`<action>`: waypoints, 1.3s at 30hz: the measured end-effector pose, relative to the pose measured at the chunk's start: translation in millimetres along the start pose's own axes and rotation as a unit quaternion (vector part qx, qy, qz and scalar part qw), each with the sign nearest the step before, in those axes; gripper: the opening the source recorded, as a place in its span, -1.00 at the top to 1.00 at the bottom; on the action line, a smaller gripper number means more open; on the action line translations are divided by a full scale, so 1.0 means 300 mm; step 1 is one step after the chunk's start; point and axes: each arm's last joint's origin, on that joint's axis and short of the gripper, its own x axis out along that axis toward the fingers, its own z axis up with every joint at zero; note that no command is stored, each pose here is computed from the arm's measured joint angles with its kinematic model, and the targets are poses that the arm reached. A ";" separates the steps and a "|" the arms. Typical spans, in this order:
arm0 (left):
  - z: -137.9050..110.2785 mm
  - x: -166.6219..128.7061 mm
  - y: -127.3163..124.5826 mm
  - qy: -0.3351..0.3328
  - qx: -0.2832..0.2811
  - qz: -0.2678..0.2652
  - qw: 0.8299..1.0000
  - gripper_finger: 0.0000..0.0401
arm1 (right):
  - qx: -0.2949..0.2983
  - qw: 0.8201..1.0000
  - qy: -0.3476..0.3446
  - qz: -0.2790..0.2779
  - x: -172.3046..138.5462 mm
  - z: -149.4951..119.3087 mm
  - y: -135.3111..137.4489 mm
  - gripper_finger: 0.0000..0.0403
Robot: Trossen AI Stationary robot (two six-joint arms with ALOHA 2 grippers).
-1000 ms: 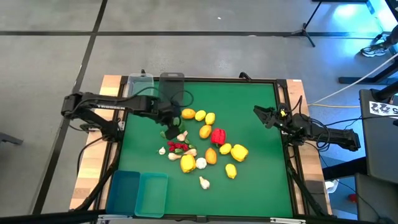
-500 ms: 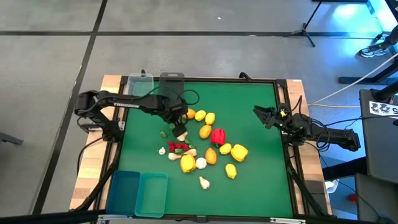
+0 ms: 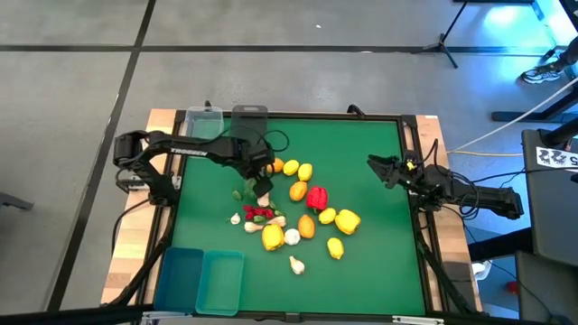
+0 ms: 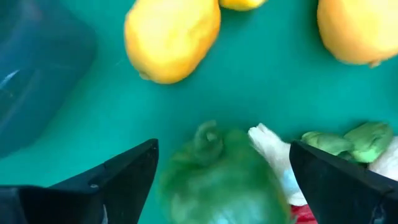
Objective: Sort produce into baskets
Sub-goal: Put the green bell pepper into the transparent bin
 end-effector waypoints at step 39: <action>-0.029 -0.023 -0.123 0.025 -0.236 0.071 0.969 -0.77 | 0.001 1.000 0.015 0.015 0.000 -0.003 0.002 -0.30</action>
